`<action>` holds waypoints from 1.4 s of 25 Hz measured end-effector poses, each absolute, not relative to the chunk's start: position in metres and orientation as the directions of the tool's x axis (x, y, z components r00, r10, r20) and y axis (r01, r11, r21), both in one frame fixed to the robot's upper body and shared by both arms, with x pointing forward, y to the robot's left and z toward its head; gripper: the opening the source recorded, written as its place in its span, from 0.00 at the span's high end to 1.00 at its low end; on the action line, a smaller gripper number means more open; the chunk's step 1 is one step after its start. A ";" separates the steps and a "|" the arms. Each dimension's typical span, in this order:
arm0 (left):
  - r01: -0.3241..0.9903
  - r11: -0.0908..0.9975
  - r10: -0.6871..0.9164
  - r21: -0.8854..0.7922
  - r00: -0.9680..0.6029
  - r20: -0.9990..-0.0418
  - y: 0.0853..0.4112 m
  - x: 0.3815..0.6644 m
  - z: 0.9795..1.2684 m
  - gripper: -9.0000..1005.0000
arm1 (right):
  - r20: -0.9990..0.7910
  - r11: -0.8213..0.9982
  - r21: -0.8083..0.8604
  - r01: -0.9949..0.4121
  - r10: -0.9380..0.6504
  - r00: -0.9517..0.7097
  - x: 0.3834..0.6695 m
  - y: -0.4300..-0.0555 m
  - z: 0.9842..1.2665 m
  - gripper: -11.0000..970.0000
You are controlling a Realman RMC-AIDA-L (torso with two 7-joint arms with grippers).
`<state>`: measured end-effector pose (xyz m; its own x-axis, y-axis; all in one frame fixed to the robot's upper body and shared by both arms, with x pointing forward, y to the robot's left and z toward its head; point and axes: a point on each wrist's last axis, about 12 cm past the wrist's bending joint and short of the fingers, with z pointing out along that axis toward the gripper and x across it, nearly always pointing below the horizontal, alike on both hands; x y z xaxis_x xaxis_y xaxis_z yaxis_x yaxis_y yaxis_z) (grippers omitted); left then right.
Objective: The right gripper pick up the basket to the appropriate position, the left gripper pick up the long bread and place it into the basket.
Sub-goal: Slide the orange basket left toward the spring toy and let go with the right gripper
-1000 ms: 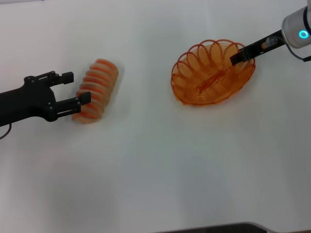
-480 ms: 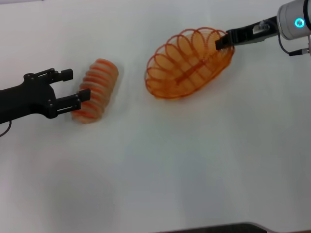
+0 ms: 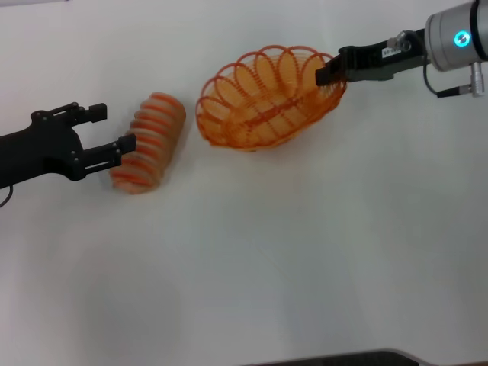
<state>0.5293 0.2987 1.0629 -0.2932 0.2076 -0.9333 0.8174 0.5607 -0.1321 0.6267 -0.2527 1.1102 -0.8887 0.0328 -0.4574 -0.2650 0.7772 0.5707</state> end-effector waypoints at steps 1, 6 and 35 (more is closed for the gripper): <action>0.817 0.562 0.209 -0.129 -0.291 -0.934 0.299 0.530 1.063 0.25 | -0.444 0.768 0.591 -0.249 0.051 -0.895 0.625 -0.252 1.108 0.89; 0.812 0.572 0.212 -0.121 -0.289 -0.934 0.298 0.531 1.063 0.25 | -0.403 0.744 0.638 -0.201 0.099 -0.910 0.621 -0.249 1.100 0.89; 0.798 0.593 0.205 -0.105 -0.276 -0.939 0.294 0.532 1.063 0.25 | -0.386 0.765 0.635 -0.107 0.195 -0.902 0.606 -0.243 1.064 0.89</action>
<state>0.5319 0.2943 1.0627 -0.2755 0.2046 -0.9393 0.7985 0.5928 -0.1051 0.6063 -0.2432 1.0640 -0.9018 0.1948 -0.3858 -0.1067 0.7648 0.6354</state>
